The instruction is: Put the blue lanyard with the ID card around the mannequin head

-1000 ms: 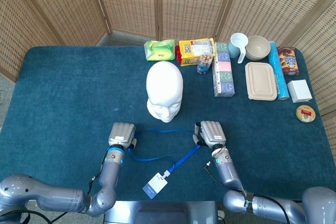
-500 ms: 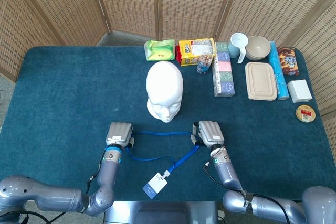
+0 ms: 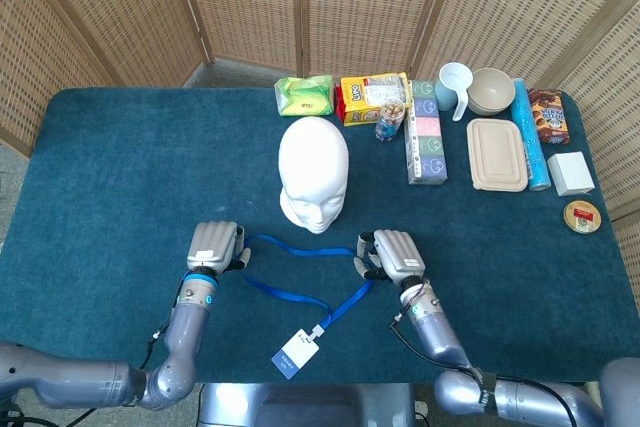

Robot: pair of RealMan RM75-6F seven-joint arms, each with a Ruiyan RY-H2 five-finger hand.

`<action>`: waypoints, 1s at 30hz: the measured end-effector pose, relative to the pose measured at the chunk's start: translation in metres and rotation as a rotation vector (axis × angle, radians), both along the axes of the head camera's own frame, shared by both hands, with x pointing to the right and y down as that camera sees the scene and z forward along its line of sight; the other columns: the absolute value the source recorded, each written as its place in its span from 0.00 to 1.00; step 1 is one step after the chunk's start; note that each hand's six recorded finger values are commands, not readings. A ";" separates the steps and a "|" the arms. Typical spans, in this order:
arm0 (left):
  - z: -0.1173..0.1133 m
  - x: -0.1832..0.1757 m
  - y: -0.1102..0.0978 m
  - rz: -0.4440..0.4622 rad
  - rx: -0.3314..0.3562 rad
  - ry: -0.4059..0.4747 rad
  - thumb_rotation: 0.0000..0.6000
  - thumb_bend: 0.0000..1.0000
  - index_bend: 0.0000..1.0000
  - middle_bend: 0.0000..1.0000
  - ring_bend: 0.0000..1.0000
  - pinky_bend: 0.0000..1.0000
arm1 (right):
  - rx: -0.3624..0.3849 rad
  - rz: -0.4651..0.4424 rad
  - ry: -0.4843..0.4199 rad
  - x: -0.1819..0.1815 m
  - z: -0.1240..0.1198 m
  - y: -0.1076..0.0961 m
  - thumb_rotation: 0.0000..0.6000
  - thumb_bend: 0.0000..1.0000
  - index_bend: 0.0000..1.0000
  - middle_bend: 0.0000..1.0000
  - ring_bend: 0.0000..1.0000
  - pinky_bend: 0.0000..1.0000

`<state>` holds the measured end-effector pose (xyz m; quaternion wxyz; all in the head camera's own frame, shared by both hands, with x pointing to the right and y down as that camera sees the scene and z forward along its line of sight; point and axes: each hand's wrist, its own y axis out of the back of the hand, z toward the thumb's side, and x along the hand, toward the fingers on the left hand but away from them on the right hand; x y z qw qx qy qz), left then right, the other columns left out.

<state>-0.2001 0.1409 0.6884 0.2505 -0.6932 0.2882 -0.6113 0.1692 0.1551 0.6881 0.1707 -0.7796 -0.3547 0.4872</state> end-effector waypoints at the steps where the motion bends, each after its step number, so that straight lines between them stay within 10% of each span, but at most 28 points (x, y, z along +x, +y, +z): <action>1: -0.003 -0.001 0.000 -0.009 0.000 0.018 0.84 0.43 0.65 1.00 1.00 1.00 | 0.003 -0.001 -0.012 -0.001 -0.004 0.000 1.00 0.55 0.66 1.00 1.00 1.00; 30: -0.122 -0.032 -0.053 -0.101 0.343 0.365 0.85 0.42 0.65 1.00 1.00 1.00 | 0.082 0.063 -0.369 0.012 -0.124 -0.038 1.00 0.57 0.67 1.00 1.00 1.00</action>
